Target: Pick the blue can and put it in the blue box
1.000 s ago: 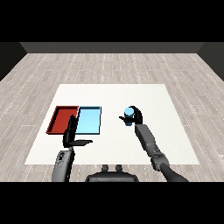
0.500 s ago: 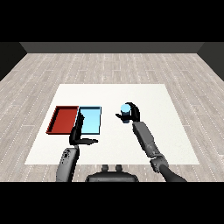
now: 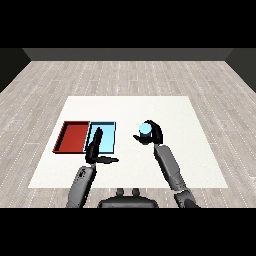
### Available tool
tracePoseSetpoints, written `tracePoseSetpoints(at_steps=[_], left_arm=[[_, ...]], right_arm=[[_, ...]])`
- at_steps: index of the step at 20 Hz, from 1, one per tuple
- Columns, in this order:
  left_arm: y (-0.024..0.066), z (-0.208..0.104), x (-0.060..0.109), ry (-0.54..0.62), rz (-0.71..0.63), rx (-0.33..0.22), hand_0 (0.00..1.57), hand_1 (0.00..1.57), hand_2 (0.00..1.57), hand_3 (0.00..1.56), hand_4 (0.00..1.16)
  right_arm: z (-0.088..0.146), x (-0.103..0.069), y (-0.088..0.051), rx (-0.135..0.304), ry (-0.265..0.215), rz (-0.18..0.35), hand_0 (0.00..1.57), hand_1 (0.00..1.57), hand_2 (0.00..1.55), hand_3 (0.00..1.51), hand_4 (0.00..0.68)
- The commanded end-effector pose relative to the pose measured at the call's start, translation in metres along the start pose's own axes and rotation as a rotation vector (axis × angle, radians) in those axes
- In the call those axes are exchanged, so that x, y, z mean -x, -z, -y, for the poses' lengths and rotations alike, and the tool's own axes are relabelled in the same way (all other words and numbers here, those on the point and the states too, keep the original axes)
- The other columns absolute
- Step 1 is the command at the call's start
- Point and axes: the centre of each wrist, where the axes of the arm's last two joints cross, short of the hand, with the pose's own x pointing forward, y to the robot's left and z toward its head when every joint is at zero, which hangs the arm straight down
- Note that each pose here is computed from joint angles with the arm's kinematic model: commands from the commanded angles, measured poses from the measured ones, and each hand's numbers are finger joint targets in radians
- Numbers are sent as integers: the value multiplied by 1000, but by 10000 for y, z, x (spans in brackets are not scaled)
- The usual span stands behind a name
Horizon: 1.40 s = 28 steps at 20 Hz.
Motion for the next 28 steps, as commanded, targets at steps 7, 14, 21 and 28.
tracePoseSetpoints(at_steps=[7, 14, 21, 28], left_arm=[[149, 278, -40, -85, 1, 39, 0, 0, 0, 0, 0], [197, 315, 58, -76, -7, 121, 0, 0, 0, 0, 0], [398, 716, 142, -58, -48, 126, 0, 0, 0, 0, 0], [278, 873, 247, -81, -108, 128, 0, 0, 0, 0, 0]], right_arm=[[-187, -309, -103, -16, 3, 43, 1456, 1456, 1471, 1385, 552], [-181, -303, -39, -69, 23, 60, 1447, 1447, 1472, 1389, 576], [-448, -222, -187, -80, 49, 57, 1443, 1443, 1462, 1368, 551], [-561, -473, 126, -115, 55, 55, 1423, 1423, 1460, 1374, 560]])
